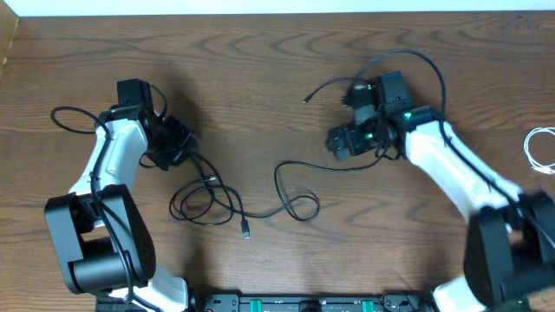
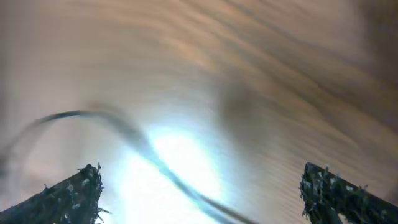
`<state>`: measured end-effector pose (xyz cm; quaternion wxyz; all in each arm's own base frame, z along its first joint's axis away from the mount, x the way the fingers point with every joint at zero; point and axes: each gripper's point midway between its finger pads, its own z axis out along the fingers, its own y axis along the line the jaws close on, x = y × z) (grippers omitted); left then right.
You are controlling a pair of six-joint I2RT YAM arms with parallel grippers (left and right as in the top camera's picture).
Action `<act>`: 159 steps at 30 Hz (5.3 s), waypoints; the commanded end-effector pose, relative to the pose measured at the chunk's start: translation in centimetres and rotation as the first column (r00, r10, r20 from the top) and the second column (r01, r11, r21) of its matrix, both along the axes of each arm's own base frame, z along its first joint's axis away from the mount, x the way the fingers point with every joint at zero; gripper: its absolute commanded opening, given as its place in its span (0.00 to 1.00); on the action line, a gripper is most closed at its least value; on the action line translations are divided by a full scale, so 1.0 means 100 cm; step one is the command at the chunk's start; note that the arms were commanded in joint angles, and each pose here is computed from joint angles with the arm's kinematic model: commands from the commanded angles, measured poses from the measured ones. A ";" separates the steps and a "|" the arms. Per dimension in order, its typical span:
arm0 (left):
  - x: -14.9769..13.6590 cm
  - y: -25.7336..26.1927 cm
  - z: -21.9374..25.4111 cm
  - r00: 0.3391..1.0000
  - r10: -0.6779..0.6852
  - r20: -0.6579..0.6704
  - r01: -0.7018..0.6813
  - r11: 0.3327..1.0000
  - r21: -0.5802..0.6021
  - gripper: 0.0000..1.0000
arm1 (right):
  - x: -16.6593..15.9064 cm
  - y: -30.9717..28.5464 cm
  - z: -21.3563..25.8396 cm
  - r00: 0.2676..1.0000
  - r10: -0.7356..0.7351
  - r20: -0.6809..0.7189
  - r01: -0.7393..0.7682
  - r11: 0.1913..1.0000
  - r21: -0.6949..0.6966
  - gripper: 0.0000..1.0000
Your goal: Untangle cables
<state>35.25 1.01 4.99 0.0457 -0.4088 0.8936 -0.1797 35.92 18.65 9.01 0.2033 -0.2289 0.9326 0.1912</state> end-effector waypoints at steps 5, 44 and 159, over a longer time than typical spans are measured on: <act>-0.008 0.003 0.006 0.999 -0.028 -0.038 0.029 0.999 0.026 0.73 | -0.061 0.072 0.019 0.855 0.506 0.117 -0.511 0.859 0.024 0.99; -0.066 -0.008 -0.056 0.945 -0.084 -0.315 0.133 0.982 0.136 0.68 | -0.178 0.168 -0.057 0.246 0.967 0.061 -0.888 0.250 -0.387 0.42; -0.078 0.080 0.108 0.933 0.343 0.112 -0.335 0.939 -0.082 0.07 | 0.032 -0.102 -0.039 0.925 -0.379 -0.006 0.366 0.896 -0.252 0.01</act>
